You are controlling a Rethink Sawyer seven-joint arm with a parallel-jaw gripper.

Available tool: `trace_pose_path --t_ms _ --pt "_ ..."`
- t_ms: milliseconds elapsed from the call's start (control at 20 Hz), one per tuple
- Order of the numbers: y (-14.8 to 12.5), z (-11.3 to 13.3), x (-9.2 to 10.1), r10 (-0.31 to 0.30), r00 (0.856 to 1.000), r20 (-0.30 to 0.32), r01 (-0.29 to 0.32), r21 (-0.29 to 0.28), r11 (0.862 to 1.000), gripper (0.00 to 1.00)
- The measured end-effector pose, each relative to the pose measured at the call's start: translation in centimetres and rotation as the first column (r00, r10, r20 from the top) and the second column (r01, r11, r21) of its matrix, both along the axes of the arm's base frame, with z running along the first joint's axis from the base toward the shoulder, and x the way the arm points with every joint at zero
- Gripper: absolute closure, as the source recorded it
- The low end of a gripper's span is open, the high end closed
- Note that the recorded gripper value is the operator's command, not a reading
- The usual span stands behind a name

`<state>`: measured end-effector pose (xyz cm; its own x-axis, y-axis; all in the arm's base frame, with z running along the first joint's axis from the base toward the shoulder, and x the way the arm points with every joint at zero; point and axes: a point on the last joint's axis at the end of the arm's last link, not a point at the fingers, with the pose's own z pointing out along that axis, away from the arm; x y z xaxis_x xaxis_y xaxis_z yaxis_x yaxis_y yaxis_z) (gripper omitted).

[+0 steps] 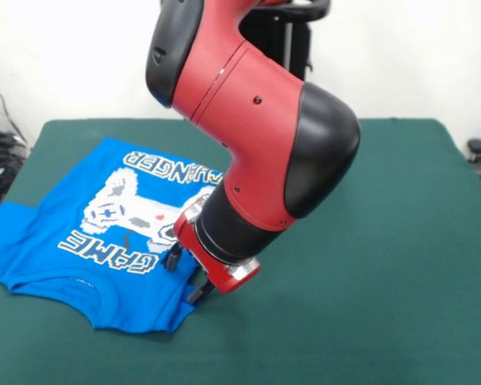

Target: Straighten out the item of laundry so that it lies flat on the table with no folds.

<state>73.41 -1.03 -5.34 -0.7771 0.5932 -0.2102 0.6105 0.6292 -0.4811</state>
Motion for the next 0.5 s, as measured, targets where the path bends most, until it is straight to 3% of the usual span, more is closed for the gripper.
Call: trace_pose_path --t_ms 500 --pt "1.2 -0.1 0.7 0.003 0.999 -0.035 -0.003 -0.001 1.000 0.00"
